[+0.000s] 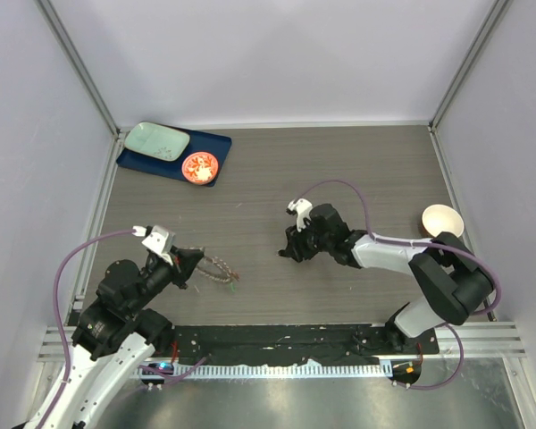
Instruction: Put the keys on the keyring
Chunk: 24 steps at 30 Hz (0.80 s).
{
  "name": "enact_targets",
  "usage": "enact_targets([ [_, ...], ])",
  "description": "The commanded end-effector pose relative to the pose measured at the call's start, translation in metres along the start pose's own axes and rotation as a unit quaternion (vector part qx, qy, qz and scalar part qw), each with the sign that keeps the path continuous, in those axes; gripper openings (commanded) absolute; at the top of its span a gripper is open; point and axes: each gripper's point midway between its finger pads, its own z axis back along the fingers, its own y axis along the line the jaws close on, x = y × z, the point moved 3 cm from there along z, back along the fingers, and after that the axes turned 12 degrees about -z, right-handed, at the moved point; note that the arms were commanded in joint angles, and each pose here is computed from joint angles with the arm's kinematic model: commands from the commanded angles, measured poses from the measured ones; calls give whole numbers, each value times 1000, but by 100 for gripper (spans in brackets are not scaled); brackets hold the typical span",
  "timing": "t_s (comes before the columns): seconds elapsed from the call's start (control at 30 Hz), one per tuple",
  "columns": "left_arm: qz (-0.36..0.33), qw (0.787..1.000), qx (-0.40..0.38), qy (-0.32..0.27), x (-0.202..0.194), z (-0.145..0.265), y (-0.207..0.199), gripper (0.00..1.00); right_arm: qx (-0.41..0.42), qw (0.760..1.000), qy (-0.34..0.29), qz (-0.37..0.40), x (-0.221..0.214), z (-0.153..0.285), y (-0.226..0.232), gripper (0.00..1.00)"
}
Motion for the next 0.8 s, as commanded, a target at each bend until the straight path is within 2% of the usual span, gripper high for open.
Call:
enact_targets([
  [0.0,-3,999,2,-43,21,-2,1,0,53,993,-64,88,24,6,22,46],
  [0.13,-1,999,3,-38,20,-4,2,0,46,986,-57,153,23,2,34,45],
  [0.3,-1,999,5,-34,19,-5,3,0,-10,975,-14,221,30,-5,44,45],
  [0.37,0,999,6,-35,19,-5,3,0,-33,972,21,232,20,-10,39,45],
  [0.43,0,999,8,-35,19,-5,4,0,-51,968,26,245,24,-13,38,44],
  [0.77,0,999,5,-35,19,-5,3,0,-46,960,81,264,9,-27,41,36],
])
